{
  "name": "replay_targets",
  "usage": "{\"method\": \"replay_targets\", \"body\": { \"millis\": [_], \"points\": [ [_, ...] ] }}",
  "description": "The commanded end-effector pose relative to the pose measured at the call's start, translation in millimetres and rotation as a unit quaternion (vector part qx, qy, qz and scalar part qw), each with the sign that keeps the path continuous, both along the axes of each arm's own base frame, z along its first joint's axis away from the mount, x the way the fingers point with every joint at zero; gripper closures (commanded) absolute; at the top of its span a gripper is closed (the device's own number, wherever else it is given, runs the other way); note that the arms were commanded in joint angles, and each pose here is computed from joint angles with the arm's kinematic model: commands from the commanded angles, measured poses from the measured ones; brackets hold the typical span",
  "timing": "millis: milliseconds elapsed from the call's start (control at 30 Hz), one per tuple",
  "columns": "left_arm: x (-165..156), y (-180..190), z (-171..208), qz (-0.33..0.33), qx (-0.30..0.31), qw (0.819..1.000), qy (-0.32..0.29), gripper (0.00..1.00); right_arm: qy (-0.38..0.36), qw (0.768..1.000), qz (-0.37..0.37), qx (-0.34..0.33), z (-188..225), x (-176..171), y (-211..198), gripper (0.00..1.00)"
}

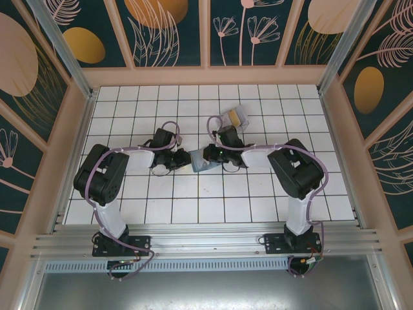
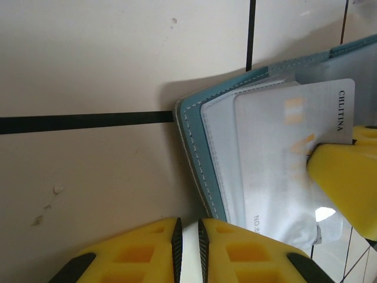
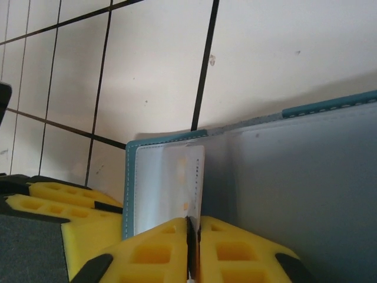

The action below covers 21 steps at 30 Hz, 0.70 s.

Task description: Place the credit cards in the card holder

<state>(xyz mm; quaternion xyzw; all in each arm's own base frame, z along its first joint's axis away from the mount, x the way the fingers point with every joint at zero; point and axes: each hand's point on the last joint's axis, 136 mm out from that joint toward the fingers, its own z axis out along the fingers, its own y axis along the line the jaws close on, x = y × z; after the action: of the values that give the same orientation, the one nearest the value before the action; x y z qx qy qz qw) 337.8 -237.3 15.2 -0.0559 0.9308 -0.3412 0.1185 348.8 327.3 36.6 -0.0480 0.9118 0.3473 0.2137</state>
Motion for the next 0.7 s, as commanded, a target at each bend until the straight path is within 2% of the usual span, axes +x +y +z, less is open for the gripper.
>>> {"method": "replay_targets", "body": {
  "millis": [0,67,167,400,667],
  "points": [
    [-0.5,-10.5,-14.5,-0.01,0.007,1.0,0.002,0.79,0.053,0.996,0.015,-0.077,-42.9,-31.5,-13.1,0.82],
    [0.2,-10.3,-14.9,-0.01,0.009,1.0,0.002,0.79,0.048,0.994,0.012,-0.096,-40.2,-32.1,-20.9,0.68],
    [0.7,-10.1,-16.0,-0.009,0.011,1.0,0.004,0.79,0.032,0.992,0.008,-0.121,-30.5,-28.9,-29.7,0.59],
    [2.4,-9.8,-15.0,-0.009,0.013,1.0,0.002,0.79,-0.002,0.988,0.011,-0.151,4.0,-14.6,-32.5,0.54],
    [4.9,-10.8,-12.5,-0.007,0.012,1.0,-0.002,0.8,-0.02,0.986,0.013,-0.167,23.8,-9.2,-37.1,0.5]
  ]
}}
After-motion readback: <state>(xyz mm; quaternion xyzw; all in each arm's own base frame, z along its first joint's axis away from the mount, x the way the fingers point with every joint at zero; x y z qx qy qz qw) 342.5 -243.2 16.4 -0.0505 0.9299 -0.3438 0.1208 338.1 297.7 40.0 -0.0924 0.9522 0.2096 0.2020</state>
